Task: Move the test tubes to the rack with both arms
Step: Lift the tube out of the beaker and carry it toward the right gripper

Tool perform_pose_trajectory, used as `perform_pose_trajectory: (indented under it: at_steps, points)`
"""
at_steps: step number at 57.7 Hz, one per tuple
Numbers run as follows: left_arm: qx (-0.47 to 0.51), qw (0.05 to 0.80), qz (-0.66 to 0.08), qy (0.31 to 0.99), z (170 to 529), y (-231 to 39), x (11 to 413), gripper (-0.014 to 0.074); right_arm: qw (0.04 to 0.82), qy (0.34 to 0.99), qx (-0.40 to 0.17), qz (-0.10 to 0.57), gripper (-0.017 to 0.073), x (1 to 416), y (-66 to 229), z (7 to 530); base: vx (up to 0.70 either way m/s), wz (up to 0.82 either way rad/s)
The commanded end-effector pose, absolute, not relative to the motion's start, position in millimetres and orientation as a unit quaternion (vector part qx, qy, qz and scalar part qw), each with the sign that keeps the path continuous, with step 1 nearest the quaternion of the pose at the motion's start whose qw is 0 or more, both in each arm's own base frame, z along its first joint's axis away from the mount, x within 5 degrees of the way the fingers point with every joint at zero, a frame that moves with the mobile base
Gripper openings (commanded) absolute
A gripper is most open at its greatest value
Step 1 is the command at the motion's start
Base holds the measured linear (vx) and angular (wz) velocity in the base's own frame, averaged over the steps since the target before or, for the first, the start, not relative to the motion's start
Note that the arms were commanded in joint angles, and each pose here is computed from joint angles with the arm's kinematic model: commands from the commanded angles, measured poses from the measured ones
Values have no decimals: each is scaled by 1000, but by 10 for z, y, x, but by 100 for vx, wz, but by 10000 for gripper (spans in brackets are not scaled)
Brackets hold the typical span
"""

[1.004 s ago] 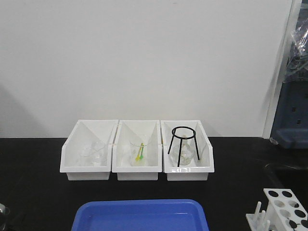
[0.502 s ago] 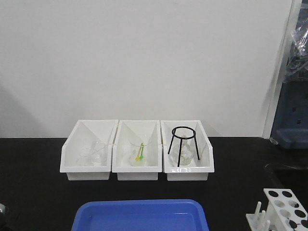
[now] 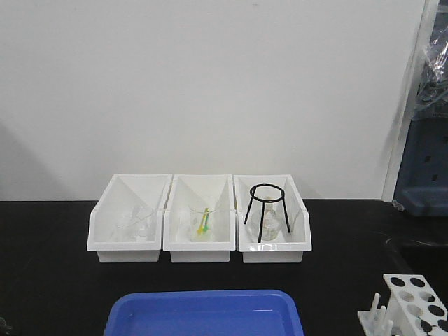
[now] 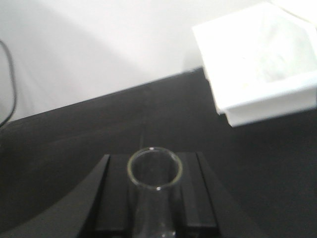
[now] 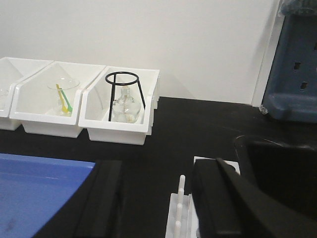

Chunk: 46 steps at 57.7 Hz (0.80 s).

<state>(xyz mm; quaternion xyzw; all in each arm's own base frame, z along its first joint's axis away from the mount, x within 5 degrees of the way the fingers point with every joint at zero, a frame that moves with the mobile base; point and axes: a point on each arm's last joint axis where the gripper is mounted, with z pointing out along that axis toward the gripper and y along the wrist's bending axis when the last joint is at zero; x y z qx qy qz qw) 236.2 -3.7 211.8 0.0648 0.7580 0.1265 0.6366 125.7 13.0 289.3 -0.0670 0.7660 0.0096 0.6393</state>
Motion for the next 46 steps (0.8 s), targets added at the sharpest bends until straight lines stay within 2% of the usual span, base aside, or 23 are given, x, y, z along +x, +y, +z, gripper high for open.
perform_pose_trajectory:
  at_steps: [1, 12, 22, 36, 46]
  points:
    - [23, 693, 131, 708, 2411, -1, 2344, -5, 683, 727, -66, 11, 395, 1279, 136, 3085, 0, 0]
    - [14, 710, 115, 695, 2604, -12, 2335, -5, 683, 727, -66, 11, 395, 1279, 136, 3085, 0, 0]
    - [-40, 733, 47, 677, 2841, -32, 2384, -5, 683, 727, -66, 11, 395, 1279, 136, 3085, 0, 0]
    - [-81, 718, -39, 690, 3141, -102, 2540, -5, 684, 727, -65, 11, 395, 1279, 136, 3087, 0, 0]
    - [-103, 699, -100, 700, 3404, -167, 2646, -5, 663, 746, -32, 43, 395, 1301, 140, 3035, 0, 0]
